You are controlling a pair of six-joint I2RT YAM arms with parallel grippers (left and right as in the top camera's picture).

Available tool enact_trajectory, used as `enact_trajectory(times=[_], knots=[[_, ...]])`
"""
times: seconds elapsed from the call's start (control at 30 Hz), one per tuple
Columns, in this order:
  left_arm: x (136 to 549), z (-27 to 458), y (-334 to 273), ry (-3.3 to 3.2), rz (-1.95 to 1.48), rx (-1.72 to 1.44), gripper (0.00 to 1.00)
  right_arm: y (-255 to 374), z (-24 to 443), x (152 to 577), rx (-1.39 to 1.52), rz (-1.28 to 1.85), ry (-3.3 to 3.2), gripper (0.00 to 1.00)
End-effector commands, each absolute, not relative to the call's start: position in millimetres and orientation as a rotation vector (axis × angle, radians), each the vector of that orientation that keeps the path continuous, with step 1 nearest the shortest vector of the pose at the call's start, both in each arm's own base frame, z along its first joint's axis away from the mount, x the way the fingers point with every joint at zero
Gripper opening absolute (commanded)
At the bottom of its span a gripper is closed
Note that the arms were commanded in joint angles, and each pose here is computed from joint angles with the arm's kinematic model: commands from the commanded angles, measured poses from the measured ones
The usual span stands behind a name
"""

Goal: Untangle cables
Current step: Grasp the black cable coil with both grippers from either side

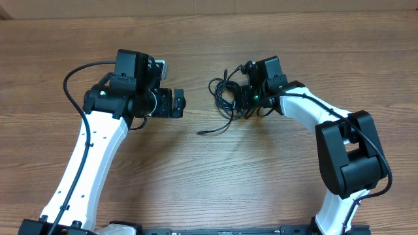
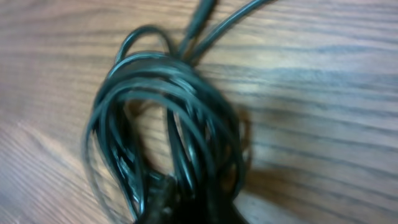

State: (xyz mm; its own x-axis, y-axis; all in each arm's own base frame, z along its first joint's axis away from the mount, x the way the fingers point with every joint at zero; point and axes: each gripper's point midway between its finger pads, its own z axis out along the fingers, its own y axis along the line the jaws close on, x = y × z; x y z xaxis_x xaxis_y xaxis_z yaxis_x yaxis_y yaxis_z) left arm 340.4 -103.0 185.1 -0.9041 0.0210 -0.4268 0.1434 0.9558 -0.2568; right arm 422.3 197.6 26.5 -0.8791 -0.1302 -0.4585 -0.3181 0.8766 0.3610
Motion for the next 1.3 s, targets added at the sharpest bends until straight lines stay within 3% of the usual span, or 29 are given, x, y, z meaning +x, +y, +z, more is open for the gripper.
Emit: enact_trajectory(times=[0.0, 0.43, 0.8, 1.07, 1.17, 1.27], knots=[[344.7, 191.7, -105.6, 2.654, -0.401, 0.114, 1.00, 214.6, 33.0, 417.7, -0.340, 0.737, 2.617, 0.04], [367.5, 157.7, -137.6, 2.686, -0.612, 0.167, 1.00, 242.8, 78.7, 358.7, -0.453, 0.848, 2.687, 0.04], [378.9, 108.9, -172.7, 2.745, -0.793, 0.236, 0.76, 265.5, 97.9, 346.8, -0.461, 1.079, 2.651, 0.04], [378.3, 80.9, -189.0, 2.789, -0.845, 0.270, 0.76, 268.5, 101.3, 347.4, -0.472, 1.105, 2.633, 0.04], [377.2, 72.7, -188.1, 2.810, -0.821, 0.278, 0.71, 268.8, 101.7, 348.1, -0.463, 1.107, 2.633, 0.04], [376.7, 67.4, -182.4, 2.829, -0.765, 0.286, 0.59, 268.8, 102.2, 349.1, -0.464, 1.107, 2.627, 0.04]])
